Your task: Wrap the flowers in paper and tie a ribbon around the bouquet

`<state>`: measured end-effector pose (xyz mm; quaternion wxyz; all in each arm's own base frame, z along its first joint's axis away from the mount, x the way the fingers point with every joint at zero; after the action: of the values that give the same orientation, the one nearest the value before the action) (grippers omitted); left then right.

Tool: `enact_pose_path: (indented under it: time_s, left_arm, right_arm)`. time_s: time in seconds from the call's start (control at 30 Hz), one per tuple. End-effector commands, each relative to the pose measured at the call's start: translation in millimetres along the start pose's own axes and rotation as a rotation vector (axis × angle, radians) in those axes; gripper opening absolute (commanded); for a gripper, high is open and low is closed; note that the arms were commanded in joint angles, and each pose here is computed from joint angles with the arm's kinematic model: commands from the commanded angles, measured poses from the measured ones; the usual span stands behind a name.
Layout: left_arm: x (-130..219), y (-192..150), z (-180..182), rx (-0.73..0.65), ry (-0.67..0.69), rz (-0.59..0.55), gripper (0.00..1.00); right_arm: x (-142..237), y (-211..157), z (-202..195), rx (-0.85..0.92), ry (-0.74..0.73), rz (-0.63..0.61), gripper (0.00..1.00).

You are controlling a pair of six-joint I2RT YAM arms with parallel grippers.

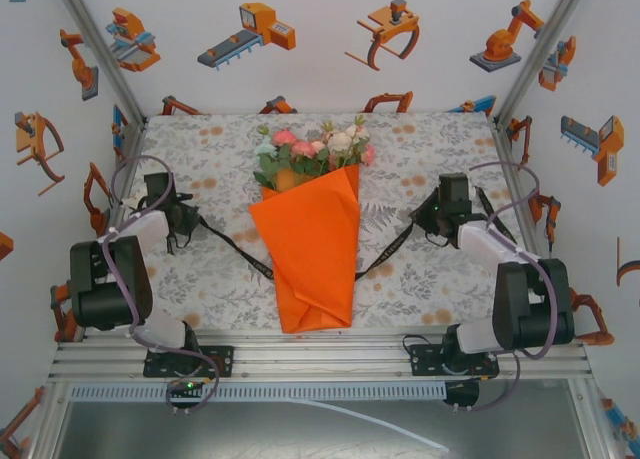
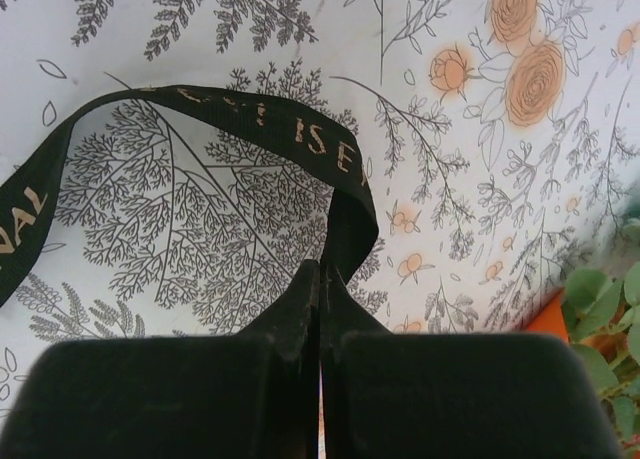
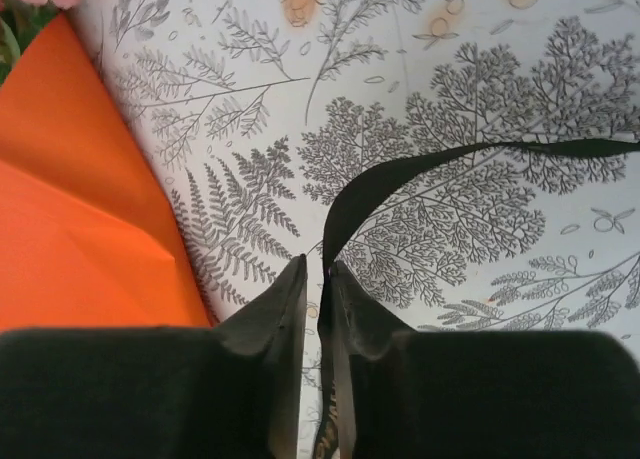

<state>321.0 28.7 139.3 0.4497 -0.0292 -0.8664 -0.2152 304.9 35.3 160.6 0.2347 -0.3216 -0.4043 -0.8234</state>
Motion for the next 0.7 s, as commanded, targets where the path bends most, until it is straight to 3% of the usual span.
enact_pose_path:
  time_s: [0.0, 0.03, 0.1, 0.17, 0.4, 0.67]
  left_arm:
    - [26.1, 11.9, -10.2, -0.055, -0.074, -0.074, 0.09]
    - [33.0, 15.2, -11.2, -0.061, -0.074, -0.101, 0.14]
    - [48.1, 20.9, -15.7, -0.073, -0.093, -0.123, 0.38]
    - [61.3, 22.1, -20.1, -0.079, -0.129, -0.11, 0.47]
    - [115.0, 13.5, -17.6, -0.171, -0.2, -0.084, 0.56]
    - [127.4, 8.5, -9.8, -0.358, -0.108, -0.052, 0.59]
  right_arm:
    - [13.6, 12.5, -9.7, 0.012, -0.067, -0.035, 0.4]
    - [17.9, 17.3, -14.1, -0.004, -0.082, -0.053, 0.43]
    - [27.3, 29.9, -26.9, -0.046, -0.132, -0.097, 0.49]
    - [34.2, 42.2, -39.6, -0.091, -0.187, -0.124, 0.51]
    - [24.5, 86.4, -79.6, -0.187, -0.317, -0.116, 0.53]
    - [-26.1, 125.9, -93.7, -0.161, -0.343, -0.052, 0.51]
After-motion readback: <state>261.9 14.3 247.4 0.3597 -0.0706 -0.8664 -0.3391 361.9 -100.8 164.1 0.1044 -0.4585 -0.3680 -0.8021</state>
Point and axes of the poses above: each hand's point on the last joint's axis, 136 mm out from that joint toward the fingers, its own x axis back along the fingers, its own z axis along the line the jaws close on, y = z × x, the point moved 10 cm from there along x, back along the fingers, and after that the axes turned 6 degrees about x, right-handed, at the moved point
